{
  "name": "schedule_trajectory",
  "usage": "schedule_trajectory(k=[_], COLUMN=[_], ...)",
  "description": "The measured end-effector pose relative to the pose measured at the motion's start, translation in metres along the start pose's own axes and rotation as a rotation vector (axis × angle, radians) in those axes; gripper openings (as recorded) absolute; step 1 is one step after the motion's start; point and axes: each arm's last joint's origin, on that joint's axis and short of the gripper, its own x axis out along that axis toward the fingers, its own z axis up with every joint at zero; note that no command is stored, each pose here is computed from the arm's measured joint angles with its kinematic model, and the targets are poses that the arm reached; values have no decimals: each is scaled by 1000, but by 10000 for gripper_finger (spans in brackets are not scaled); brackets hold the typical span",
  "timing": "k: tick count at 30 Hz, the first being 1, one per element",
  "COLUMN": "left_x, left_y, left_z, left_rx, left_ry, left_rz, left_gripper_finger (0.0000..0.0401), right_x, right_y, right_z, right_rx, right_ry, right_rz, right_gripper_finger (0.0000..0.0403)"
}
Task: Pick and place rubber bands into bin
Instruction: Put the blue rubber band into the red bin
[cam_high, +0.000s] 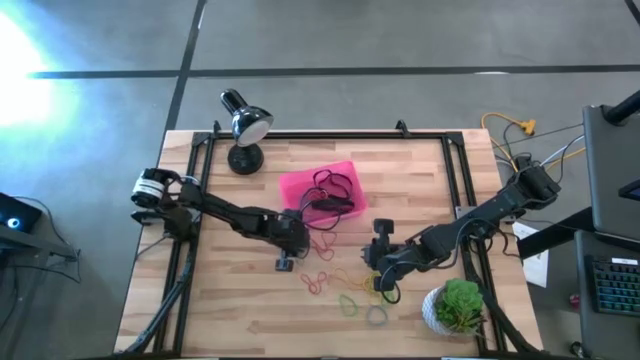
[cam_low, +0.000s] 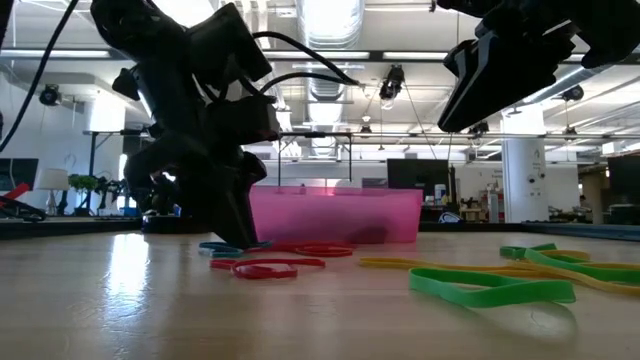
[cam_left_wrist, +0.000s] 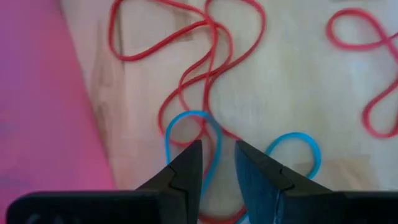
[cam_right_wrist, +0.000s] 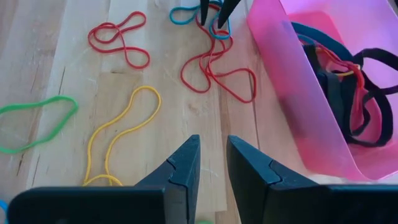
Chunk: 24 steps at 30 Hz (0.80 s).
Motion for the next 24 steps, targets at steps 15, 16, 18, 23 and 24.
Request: schedule_trajectory(k=[15, 16, 18, 23, 24], left_x=[1, 1, 1, 0, 0], left_y=[0, 0, 0, 0, 0], left_z=[-2, -2, -2, -2, -1], left_rx=[5, 5, 4, 4, 4], left_ry=[15, 16, 17, 16, 15], left_rz=[5, 3, 3, 4, 4], left_gripper_finger=[13, 7, 6, 2, 1], right_x=[1, 1, 1, 1, 1], right_y=[0, 0, 0, 0, 0], right_z=[-2, -2, -1, -1, -1], right_rx=[-5, -5, -4, -1, -1], right_ry=[4, 4, 3, 0, 0], right_rz=[-1, -1, -1, 0, 0], right_gripper_finger=[68, 68, 68, 68, 68])
